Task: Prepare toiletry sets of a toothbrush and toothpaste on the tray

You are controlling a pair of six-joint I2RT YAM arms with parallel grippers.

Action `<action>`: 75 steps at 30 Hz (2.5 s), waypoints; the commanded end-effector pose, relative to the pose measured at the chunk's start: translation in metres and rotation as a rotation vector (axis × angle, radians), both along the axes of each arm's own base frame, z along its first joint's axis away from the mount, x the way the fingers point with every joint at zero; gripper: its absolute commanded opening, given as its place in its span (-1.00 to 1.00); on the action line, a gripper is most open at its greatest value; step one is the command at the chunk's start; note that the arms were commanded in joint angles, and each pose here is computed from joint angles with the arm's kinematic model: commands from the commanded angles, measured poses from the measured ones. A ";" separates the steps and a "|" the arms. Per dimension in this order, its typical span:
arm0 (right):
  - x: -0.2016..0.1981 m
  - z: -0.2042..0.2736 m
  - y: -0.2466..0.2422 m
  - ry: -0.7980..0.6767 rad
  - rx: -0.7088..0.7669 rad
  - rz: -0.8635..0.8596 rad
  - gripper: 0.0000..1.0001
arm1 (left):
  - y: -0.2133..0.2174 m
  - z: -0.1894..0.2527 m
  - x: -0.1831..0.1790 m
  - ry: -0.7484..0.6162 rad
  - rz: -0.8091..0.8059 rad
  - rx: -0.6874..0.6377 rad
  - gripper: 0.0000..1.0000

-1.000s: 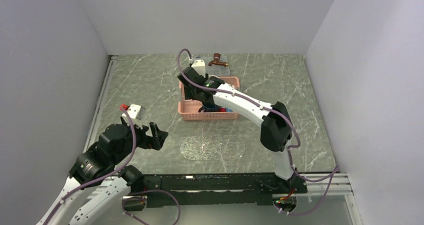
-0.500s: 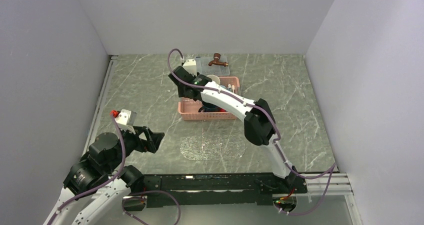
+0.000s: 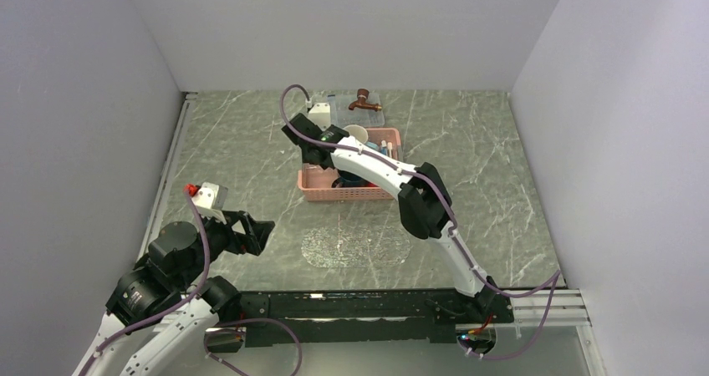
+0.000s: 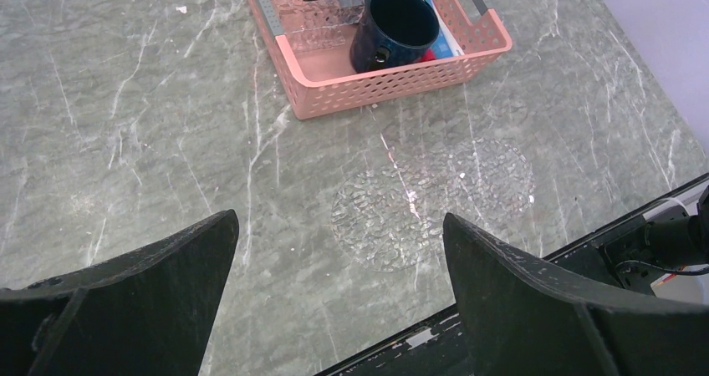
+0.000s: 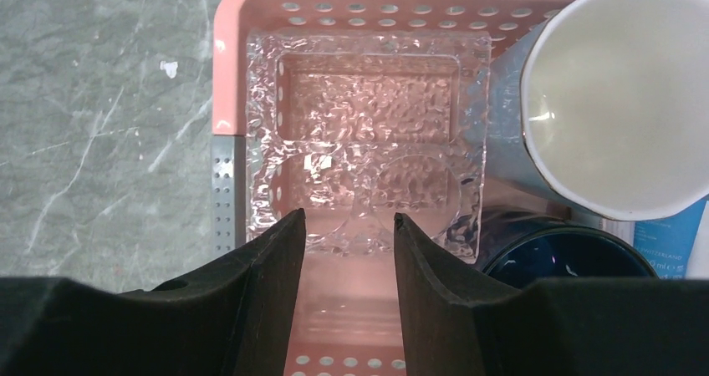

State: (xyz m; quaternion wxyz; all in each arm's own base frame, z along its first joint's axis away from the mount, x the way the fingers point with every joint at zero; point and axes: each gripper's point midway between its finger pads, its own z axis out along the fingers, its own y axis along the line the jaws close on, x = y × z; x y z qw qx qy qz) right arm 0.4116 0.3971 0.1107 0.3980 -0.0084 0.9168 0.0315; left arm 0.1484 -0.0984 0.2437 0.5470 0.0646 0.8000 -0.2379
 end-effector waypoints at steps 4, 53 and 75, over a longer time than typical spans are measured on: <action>0.023 0.019 -0.002 -0.062 0.057 -0.066 -0.10 | 0.000 0.009 0.002 -0.040 -0.001 -0.011 0.98; 0.029 0.078 0.008 -0.172 0.096 0.002 -1.00 | -0.003 0.004 0.005 -0.019 -0.005 0.012 0.98; -0.010 0.165 -0.010 -0.292 0.118 0.012 -1.00 | 0.001 0.003 0.008 -0.014 0.024 0.016 0.98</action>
